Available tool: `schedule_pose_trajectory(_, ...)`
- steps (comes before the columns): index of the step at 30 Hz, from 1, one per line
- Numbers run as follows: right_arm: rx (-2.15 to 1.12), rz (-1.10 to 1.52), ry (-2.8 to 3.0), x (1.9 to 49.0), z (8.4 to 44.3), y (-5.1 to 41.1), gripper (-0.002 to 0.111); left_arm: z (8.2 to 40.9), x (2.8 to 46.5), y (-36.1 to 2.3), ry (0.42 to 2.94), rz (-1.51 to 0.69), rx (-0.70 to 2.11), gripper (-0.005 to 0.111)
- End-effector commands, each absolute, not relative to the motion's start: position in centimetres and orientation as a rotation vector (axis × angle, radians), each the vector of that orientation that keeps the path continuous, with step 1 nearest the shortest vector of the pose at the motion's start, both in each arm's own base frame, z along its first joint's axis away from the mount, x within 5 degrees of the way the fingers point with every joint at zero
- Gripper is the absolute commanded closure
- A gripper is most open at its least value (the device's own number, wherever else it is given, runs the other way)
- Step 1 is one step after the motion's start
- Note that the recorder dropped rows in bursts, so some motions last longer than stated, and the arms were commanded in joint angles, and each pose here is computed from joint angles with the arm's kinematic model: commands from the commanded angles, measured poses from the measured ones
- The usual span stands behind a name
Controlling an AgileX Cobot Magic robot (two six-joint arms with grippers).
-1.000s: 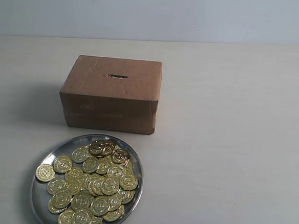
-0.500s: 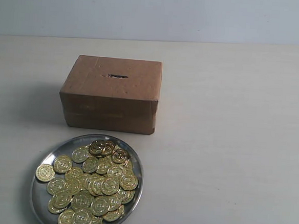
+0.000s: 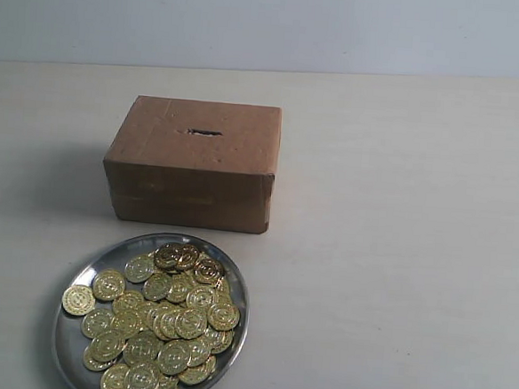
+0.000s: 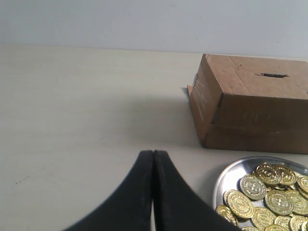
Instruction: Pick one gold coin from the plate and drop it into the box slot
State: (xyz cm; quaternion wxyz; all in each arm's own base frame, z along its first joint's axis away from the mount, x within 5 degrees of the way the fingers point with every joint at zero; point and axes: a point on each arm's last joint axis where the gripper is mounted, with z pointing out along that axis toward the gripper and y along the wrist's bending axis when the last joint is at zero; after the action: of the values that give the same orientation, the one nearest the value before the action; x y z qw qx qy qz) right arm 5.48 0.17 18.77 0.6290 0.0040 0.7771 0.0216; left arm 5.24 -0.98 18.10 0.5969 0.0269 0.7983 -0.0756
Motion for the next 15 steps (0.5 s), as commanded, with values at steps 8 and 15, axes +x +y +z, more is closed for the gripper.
schedule_pose_trajectory(8,0.006,0.039,1.772,5.46,18.71,0.13,0.108,18.12,5.24,-0.96,1.841,-0.176,0.06,0.107)
schedule_pose_trajectory(15,0.006,0.039,1.772,5.46,18.71,0.13,0.108,18.12,5.27,-0.78,1.841,-0.152,0.029,0.107)
